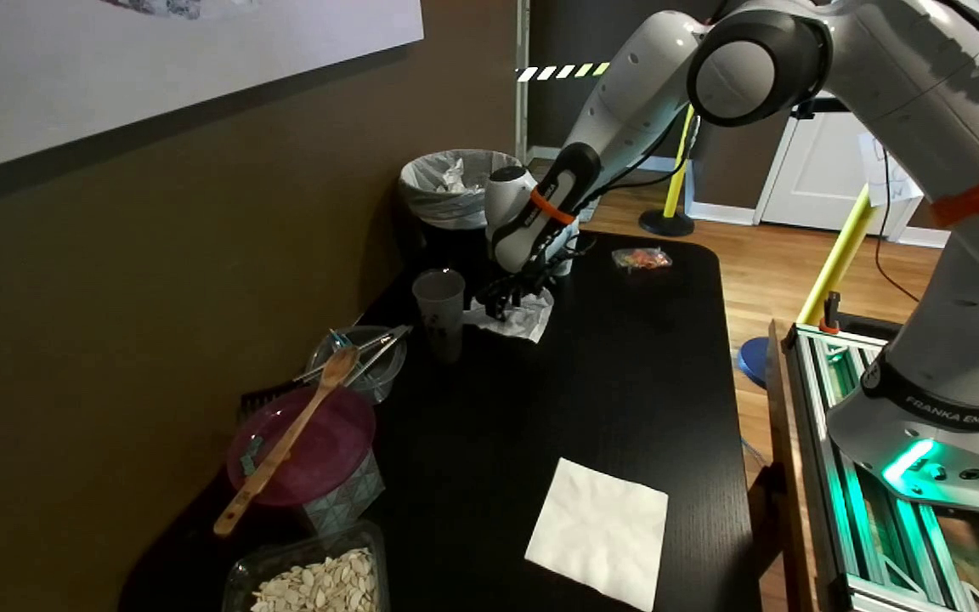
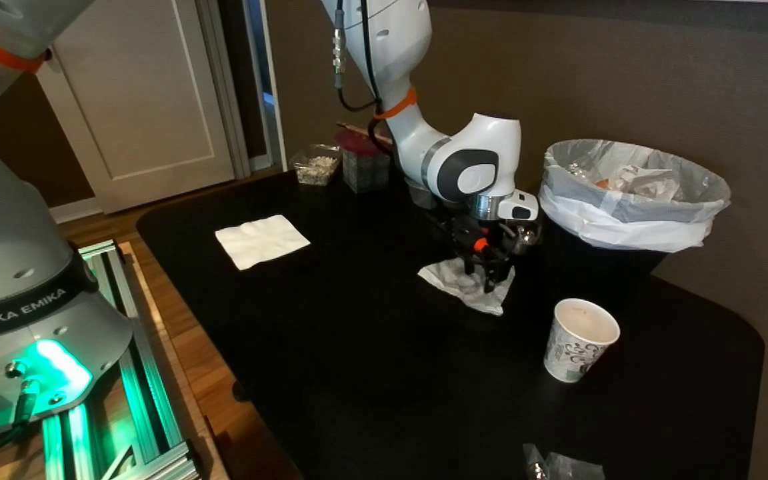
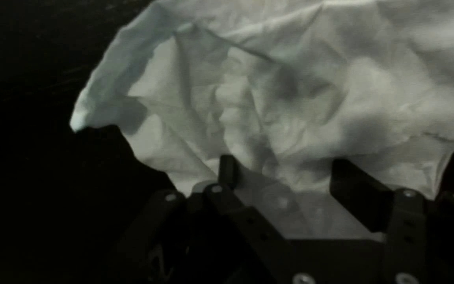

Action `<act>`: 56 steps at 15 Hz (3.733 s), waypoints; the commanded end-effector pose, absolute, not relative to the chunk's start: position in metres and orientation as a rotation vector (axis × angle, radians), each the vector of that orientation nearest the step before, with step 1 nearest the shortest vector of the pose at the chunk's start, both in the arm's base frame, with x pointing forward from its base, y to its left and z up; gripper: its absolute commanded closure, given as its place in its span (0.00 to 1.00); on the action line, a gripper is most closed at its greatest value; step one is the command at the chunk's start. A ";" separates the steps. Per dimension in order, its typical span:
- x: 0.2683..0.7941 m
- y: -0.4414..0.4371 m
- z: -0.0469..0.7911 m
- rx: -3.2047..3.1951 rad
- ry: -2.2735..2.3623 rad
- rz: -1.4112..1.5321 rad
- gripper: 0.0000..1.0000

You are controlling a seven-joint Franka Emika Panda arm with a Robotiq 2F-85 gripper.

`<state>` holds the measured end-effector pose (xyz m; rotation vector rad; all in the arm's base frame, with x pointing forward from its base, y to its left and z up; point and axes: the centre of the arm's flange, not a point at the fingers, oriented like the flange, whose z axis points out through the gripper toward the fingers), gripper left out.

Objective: Pick up the tissue on the right and put it in the black bin

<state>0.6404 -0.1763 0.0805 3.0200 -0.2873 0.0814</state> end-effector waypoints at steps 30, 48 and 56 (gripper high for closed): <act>0.670 -0.239 0.491 2.941 -0.605 0.844 1.00; 0.650 -0.231 0.455 2.758 -0.513 0.420 0.15; 0.610 -0.191 0.468 2.940 -0.133 0.188 0.00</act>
